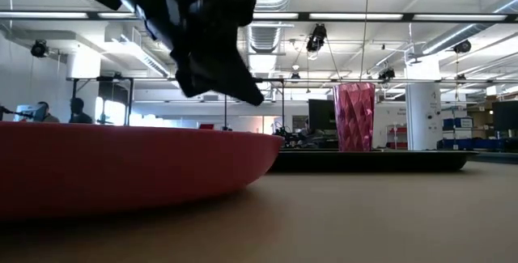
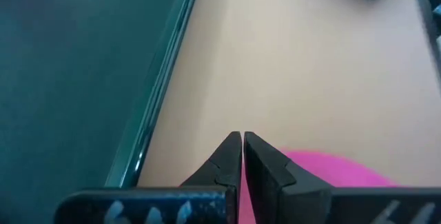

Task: Pick and place plate/cup/fork/spoon on tray
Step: Put the pink plate on the black serving tray to the left of the pink fork

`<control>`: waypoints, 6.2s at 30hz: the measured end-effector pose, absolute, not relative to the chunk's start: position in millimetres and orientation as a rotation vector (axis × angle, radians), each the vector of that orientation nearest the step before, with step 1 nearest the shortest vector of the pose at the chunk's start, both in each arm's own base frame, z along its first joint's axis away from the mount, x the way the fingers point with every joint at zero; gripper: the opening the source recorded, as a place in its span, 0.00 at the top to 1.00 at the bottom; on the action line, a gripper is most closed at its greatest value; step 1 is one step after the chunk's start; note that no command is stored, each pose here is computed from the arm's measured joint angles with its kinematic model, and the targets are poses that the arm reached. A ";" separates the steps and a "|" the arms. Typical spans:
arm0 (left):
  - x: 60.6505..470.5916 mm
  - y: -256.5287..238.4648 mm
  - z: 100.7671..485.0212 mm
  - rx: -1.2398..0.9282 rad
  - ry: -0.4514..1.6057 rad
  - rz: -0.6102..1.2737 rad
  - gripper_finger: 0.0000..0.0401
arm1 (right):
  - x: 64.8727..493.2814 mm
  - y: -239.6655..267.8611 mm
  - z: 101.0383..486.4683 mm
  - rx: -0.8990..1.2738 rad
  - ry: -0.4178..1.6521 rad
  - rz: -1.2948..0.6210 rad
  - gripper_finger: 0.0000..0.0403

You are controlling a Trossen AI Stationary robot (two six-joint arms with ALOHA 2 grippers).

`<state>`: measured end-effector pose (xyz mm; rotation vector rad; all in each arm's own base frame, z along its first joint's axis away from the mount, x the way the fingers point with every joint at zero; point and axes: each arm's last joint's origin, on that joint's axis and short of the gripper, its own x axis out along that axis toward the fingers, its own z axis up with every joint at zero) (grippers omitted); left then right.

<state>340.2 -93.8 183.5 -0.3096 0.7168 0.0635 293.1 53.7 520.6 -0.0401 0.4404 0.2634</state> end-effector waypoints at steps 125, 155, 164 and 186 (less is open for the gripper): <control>150.7 -51.2 378.8 0.092 0.515 0.544 1.00 | 420.1 86.7 175.7 0.428 1.205 0.207 0.61; 151.7 -51.8 377.9 0.092 0.523 0.537 1.00 | 418.0 80.5 175.4 0.342 1.262 0.072 0.61; 151.6 -51.8 377.9 0.092 0.523 0.537 1.00 | 425.9 81.9 162.3 0.344 1.237 0.079 0.60; 151.6 -51.7 377.9 0.092 0.522 0.538 1.00 | 424.8 83.1 159.3 0.384 1.272 0.135 0.98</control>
